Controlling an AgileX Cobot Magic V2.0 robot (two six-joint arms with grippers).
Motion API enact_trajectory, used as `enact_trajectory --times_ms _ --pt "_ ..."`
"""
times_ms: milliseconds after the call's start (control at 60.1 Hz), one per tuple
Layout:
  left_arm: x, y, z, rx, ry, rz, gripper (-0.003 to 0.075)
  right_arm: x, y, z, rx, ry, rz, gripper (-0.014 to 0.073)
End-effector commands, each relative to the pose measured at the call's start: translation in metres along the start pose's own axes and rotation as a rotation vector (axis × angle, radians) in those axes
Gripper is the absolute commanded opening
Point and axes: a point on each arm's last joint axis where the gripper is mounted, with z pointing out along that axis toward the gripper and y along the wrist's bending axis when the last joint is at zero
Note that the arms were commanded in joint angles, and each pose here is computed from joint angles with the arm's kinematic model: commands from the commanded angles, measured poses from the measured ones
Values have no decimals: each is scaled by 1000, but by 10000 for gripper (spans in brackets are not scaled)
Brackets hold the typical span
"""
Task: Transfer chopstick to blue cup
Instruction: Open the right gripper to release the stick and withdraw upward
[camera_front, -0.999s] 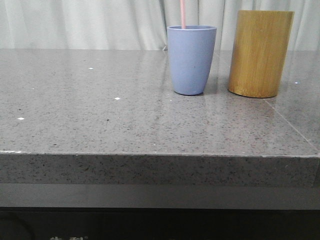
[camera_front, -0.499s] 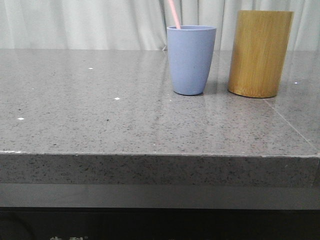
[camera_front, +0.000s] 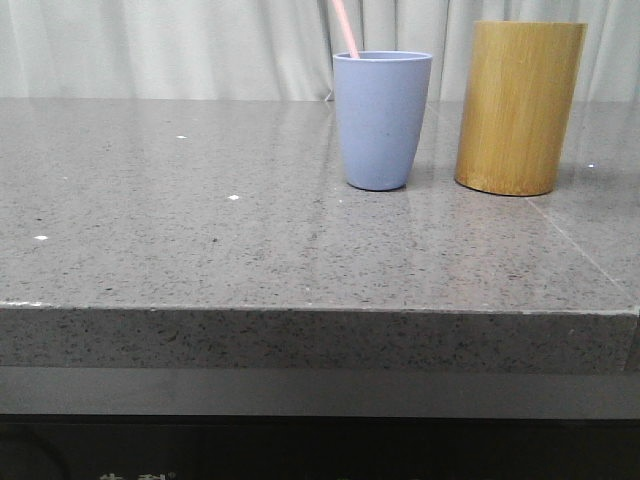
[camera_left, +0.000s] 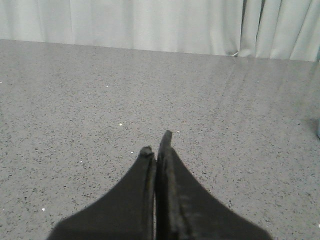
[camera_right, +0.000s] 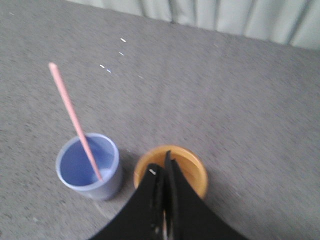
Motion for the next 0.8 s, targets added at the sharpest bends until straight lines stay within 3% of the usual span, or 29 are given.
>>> enact_trajectory --times_ms 0,283,783 --pt "-15 -1 -2 5 -99 -16 -19 1 -9 -35 64 -84 5 -68" --pt "-15 -1 -2 5 -99 -16 -19 67 -21 -49 150 -122 41 -68" --pt "-15 -1 -2 5 -99 -16 -19 234 -8 -80 191 -462 23 -68"
